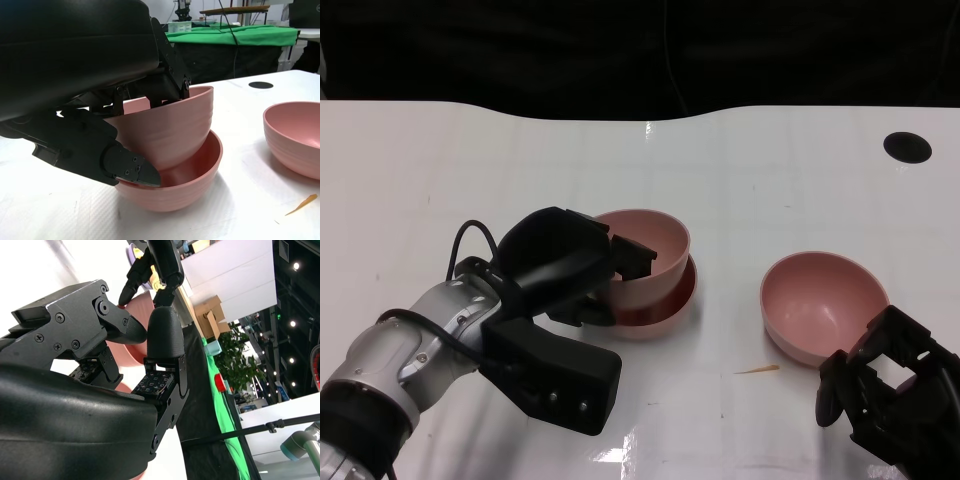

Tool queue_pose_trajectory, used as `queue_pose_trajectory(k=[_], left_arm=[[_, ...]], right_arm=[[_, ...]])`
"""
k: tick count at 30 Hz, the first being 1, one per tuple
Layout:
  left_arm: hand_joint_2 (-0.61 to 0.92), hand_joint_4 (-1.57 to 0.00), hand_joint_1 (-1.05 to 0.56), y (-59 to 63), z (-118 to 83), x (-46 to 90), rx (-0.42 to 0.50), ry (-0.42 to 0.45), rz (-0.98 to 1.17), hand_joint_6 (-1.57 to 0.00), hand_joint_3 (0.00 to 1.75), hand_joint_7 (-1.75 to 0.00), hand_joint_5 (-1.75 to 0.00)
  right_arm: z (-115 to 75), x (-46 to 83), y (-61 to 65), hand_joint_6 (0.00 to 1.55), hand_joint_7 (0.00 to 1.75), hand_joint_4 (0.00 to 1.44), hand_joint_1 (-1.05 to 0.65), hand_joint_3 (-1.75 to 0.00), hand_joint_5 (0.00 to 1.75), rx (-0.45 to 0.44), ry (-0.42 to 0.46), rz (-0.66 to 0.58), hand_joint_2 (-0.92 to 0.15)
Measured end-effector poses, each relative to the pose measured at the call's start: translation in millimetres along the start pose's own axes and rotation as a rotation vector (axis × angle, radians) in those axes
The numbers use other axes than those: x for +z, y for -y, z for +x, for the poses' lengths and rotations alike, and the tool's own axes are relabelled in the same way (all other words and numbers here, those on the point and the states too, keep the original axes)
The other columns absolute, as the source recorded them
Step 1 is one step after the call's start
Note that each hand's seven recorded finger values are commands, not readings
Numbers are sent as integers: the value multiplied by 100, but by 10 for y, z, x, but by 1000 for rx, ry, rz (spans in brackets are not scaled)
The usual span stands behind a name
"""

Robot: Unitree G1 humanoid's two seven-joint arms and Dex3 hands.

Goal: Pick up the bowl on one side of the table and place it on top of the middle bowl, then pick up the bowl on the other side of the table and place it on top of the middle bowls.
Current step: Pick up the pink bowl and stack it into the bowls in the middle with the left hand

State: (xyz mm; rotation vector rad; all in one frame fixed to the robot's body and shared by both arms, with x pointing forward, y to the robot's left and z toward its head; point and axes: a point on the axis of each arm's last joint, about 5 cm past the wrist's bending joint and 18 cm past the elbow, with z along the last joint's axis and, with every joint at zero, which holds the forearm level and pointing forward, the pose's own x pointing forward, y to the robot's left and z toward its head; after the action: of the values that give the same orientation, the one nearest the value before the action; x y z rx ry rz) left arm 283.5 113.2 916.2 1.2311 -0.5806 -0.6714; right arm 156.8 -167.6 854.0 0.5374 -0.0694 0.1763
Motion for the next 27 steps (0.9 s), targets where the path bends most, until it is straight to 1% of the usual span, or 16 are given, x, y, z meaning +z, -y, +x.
queue_pose_trajectory(k=[2,5,6,7,9,12,14,16,23,24,25,26,27], left_arm=[[92,-78,-16,4,3,-1,-6,0,4,-96,7,-65,-146],[92,-78,-16,13,10,5,-19,6,19,-98,6,-59,-147],[92,-75,-17,14,14,6,-20,6,19,-98,7,-59,-151],[92,-72,-17,14,20,4,-23,6,20,-96,7,-64,-156],[92,-71,-16,19,40,-1,-33,4,21,-93,9,-73,-158],[92,-70,-17,30,64,5,-43,7,19,-90,8,-77,-161],[92,-68,-20,35,69,0,-47,4,19,-89,5,-74,-165],[92,-67,-19,35,74,-4,-48,3,22,-91,4,-66,-167],[92,-66,-19,26,97,4,-59,10,38,-93,5,-65,-169],[92,-65,-19,27,99,5,-59,11,38,-90,3,-78,-172],[92,-65,-18,29,103,6,-61,12,37,-78,3,-109,-173],[92,-65,-18,30,107,7,-62,13,37,-73,4,-122,-174],[92,-64,-18,30,110,9,-64,14,37,-69,5,-127,-174]], right_arm=[[0,0,0,78,142,85,-8,-97,174,0,0,0,-60],[1,0,0,78,142,85,-8,-96,174,0,1,2,-60],[1,-1,0,78,142,85,-8,-96,174,0,1,2,-61],[3,-1,0,78,142,85,-8,-96,174,0,1,2,-61],[9,-6,0,79,142,85,-8,-96,174,1,-2,3,-60],[11,-23,1,79,142,85,-7,-97,174,-1,-11,3,-60],[13,-25,-2,79,141,85,-7,-97,173,0,-12,4,-60],[16,-26,-4,79,142,86,-7,-98,173,2,-12,4,-60],[20,-34,-15,79,142,85,-7,-99,173,4,-13,7,-60],[20,-34,-16,79,142,86,-7,-99,173,4,-13,7,-60],[21,-35,-18,80,142,86,-7,-99,173,4,-13,7,-60],[23,-37,-23,80,142,86,-8,-100,173,4,-14,7,-60],[25,-39,-30,79,142,86,-8,-100,173,4,-16,4,-60]])
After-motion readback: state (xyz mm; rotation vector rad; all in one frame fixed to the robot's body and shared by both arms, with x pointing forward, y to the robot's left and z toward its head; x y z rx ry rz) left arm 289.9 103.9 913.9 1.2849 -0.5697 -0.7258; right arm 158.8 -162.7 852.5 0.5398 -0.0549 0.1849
